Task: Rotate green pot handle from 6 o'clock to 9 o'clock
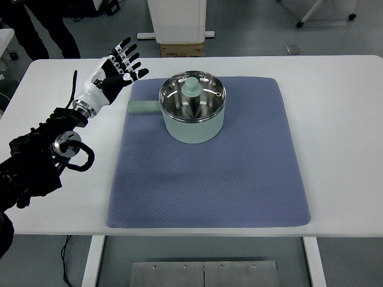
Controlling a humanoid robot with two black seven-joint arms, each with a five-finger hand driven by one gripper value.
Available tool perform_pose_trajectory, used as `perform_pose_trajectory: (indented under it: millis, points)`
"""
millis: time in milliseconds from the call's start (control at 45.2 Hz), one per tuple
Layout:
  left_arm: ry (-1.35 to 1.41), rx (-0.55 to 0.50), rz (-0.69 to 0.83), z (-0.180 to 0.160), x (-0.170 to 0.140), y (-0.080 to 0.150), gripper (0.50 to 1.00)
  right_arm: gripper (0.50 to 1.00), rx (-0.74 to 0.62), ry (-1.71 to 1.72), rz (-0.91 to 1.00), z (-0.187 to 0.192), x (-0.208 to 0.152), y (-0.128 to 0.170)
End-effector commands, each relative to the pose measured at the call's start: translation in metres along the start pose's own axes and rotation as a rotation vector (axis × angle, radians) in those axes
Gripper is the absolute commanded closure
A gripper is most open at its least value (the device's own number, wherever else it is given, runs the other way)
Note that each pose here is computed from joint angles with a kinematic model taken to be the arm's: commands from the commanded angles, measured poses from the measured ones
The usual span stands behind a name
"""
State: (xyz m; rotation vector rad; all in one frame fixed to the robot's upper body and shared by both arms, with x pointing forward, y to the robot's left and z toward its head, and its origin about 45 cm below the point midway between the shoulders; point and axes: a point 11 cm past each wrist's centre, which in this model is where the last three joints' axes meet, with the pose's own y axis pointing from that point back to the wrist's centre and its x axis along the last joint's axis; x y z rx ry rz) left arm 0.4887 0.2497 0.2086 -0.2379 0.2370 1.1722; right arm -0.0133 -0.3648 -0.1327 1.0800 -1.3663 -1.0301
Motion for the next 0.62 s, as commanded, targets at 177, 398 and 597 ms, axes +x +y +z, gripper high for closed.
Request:
perform_pose_trajectory:
  millis: [177,398,597]
  points:
    - [0.024,-0.001,0.017,-0.0123,0.0039,0.0091,0.5,0.5,0.002,-0.003,0.01,0.0001,0.0022,0.0]
    - [0.019,-0.001,0.015,-0.0119,0.0043,0.0094,0.5,0.5,0.001,-0.003,0.018,0.001,0.0034,0.0]
    - [0.016,0.001,0.016,-0.0123,0.0051,0.0101,0.5,0.5,0.002,-0.004,0.02,0.0016,0.0036,0.0001]
